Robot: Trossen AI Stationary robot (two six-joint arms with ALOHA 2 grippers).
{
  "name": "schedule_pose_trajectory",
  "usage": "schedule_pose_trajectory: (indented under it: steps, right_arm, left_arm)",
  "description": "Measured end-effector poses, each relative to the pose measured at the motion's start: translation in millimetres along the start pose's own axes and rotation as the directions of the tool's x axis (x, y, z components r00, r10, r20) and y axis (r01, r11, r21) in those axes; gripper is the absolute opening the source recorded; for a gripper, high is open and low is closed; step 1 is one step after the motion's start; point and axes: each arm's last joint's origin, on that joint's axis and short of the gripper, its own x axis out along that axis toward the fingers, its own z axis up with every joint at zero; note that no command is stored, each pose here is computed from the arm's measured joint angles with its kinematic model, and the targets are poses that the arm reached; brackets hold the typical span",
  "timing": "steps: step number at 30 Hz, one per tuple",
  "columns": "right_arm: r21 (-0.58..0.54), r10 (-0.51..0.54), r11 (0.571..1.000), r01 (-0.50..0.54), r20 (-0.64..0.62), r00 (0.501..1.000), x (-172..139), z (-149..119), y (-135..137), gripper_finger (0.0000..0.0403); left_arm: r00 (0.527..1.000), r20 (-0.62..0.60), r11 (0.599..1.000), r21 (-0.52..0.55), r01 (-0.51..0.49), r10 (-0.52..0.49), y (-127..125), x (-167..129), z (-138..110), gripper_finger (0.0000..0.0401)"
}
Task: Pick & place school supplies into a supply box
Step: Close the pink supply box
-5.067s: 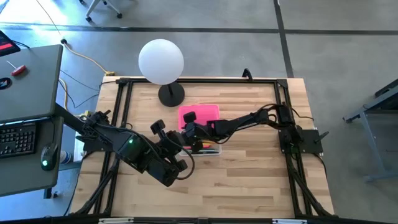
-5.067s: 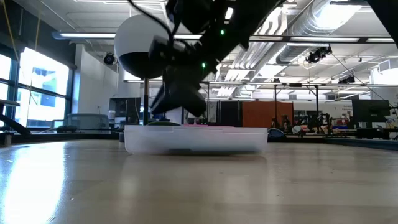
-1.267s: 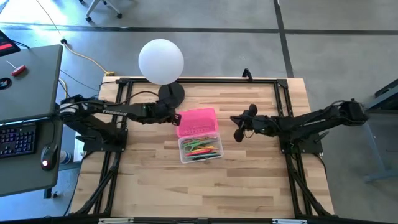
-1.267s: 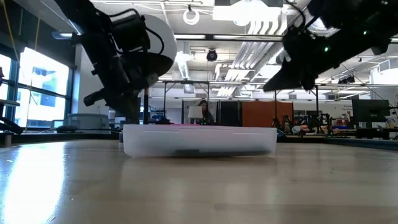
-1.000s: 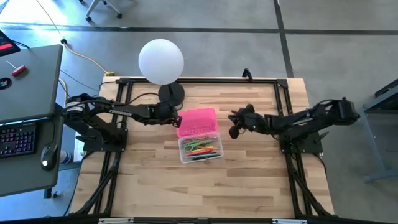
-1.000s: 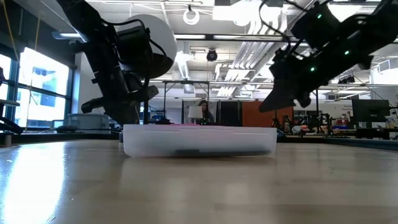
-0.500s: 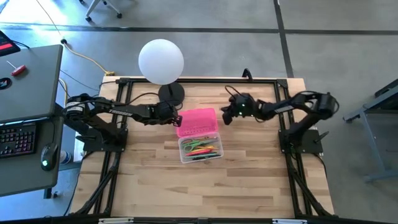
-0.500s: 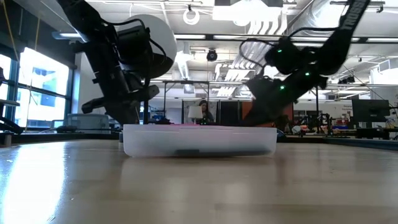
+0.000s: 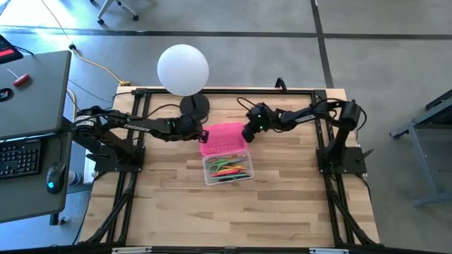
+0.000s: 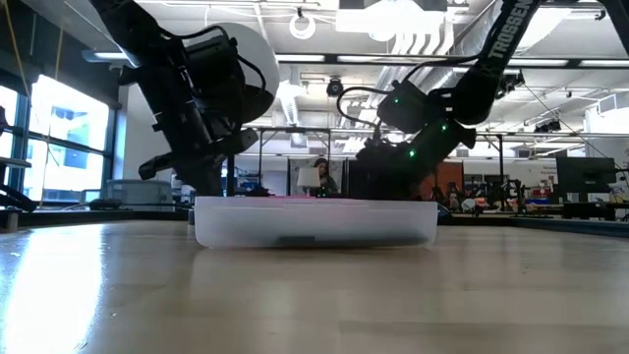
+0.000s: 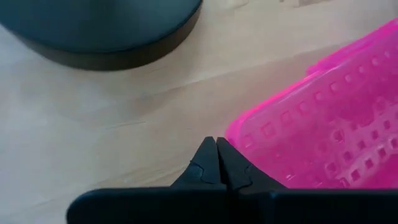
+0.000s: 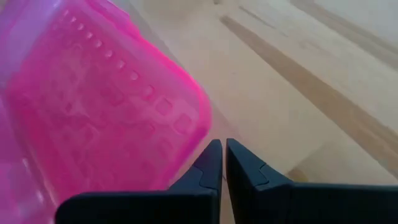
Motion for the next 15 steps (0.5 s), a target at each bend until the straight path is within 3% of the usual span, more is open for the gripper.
schedule_pose_trajectory:
  steps: [10,15]
  right_arm:
    - [-0.103,0.025,0.994,-0.024,0.008,1.000,1,4,10,0.0000]
    - [-0.165,0.012,0.986,-0.009,0.020,1.000,-1,0,16,0.0000]
  left_arm:
    - [0.999,0.027,0.999,0.035,0.036,-0.037,-4,-1,3,0.0042]
    - [0.997,0.052,0.996,0.069,0.049,-0.052,-8,-3,1,0.0018]
